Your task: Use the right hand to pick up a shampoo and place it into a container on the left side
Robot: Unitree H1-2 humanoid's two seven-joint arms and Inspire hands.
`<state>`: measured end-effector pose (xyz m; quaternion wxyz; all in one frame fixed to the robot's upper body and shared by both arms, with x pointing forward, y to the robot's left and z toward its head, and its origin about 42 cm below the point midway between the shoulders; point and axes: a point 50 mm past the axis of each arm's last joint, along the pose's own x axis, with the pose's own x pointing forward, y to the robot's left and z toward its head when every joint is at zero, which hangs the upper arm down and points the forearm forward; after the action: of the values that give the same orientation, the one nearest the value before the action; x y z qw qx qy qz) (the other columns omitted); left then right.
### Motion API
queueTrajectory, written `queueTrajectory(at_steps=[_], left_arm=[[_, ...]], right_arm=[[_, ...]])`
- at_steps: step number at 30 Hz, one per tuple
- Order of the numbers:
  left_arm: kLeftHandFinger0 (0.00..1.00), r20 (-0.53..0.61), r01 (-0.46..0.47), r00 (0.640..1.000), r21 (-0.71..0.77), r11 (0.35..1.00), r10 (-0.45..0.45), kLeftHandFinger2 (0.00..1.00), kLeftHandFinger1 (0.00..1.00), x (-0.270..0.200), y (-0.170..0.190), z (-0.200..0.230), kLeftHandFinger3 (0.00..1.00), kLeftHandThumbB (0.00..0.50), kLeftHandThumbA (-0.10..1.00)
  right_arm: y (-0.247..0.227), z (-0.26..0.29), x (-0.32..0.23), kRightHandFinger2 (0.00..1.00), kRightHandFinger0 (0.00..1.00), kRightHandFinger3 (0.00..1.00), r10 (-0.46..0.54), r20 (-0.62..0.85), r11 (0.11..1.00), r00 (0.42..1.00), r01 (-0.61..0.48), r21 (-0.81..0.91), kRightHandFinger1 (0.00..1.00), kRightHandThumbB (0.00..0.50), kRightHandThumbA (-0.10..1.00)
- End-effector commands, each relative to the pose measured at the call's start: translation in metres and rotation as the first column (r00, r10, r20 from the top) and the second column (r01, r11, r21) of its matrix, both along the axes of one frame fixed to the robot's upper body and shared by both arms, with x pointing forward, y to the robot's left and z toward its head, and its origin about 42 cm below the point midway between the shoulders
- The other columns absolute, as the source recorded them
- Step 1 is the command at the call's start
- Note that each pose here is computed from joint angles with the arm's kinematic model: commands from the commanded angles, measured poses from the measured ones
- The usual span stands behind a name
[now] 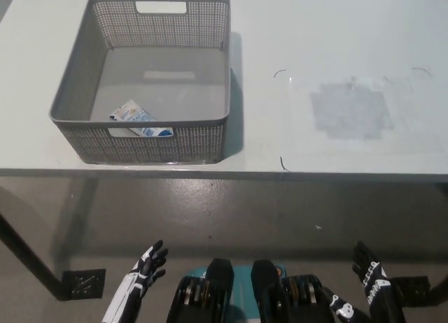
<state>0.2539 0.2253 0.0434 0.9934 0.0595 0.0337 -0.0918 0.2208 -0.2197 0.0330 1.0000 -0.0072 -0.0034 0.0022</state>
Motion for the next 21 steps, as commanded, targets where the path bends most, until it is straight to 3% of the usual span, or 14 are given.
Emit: queueTrajectory(at_steps=[1, 5, 9, 18, 21], left_arm=[[1.0, 0.057, 0.025, 0.998, -0.004, 1.0, -0.025, 1.0, 1.0, 0.0106, -0.0073, 0.0095, 1.0, 0.254, 1.0], [1.0, 0.05, 0.048, 0.998, 0.0, 0.999, -0.048, 1.0, 1.0, 0.0119, -0.012, 0.0093, 1.0, 0.243, 1.0], [1.0, 0.05, 0.049, 0.998, 0.003, 0.999, -0.049, 1.0, 1.0, 0.0127, -0.0114, 0.0103, 1.0, 0.225, 1.0], [1.0, 0.047, 0.042, 0.998, 0.017, 0.999, -0.042, 1.0, 1.0, 0.0129, -0.0109, 0.0096, 1.0, 0.259, 1.0], [1.0, 0.048, 0.047, 0.998, 0.011, 0.999, -0.048, 1.0, 1.0, 0.0123, -0.0096, 0.01, 1.0, 0.231, 1.0]], right_arm=[[-0.0067, 0.0104, 0.0035, 1.0, 1.0, 1.0, -0.018, 0.064, 0.999, 0.998, 0.02, -0.03, 1.0, 0.303, 0.97], [-0.0093, 0.01, 0.0002, 1.0, 1.0, 1.0, -0.025, 0.064, 0.999, 0.998, 0.026, -0.028, 1.0, 0.287, 0.97], [-0.0078, 0.0116, 0.0027, 1.0, 1.0, 1.0, -0.024, 0.069, 0.999, 0.997, 0.027, -0.032, 1.0, 0.304, 0.97], [-0.0062, 0.0101, 0.0051, 1.0, 1.0, 1.0, -0.014, 0.065, 0.999, 0.998, 0.017, -0.052, 1.0, 0.286, 0.95], [-0.0047, 0.0093, 0.006, 1.0, 1.0, 1.0, -0.007, 0.062, 0.998, 0.998, 0.011, -0.061, 1.0, 0.283, 0.94]])
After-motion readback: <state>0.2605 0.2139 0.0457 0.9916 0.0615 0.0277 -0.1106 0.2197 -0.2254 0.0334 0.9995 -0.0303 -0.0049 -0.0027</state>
